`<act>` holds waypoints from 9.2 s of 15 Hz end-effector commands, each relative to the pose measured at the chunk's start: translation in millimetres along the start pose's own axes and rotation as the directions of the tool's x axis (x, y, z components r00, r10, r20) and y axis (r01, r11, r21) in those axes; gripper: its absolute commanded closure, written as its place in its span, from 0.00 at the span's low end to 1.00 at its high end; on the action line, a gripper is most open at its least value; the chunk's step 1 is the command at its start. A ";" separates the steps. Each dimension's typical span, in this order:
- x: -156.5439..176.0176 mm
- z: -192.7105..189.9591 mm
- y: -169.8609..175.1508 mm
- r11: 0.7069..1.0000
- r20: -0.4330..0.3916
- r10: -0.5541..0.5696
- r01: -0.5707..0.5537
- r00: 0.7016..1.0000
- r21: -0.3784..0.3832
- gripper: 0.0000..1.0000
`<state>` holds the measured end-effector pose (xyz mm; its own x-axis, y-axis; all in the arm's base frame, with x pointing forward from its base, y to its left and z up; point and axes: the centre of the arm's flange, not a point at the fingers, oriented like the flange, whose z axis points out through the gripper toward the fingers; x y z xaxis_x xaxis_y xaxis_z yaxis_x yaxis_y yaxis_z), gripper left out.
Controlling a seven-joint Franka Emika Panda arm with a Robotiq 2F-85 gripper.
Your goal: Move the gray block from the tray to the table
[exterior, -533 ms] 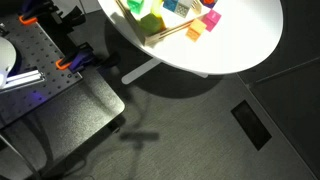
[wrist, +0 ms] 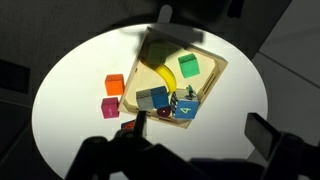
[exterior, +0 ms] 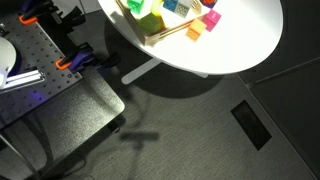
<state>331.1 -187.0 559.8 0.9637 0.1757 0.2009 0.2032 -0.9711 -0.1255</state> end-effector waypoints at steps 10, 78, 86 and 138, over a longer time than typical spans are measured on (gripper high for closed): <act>70.7 50.8 -42.5 0.999 0.085 0.039 -0.036 0.996 -0.028 0.00; 195.1 409.3 -105.7 0.967 0.105 0.095 -0.067 0.990 -0.246 0.00; 212.7 438.6 -108.8 0.940 0.106 0.081 -0.041 0.991 -0.339 0.00; 228.0 348.7 -123.3 0.981 0.216 0.097 -0.056 0.971 -0.188 0.00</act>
<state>598.8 43.9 261.7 0.9966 0.0748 0.0340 0.0722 -0.9947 0.0727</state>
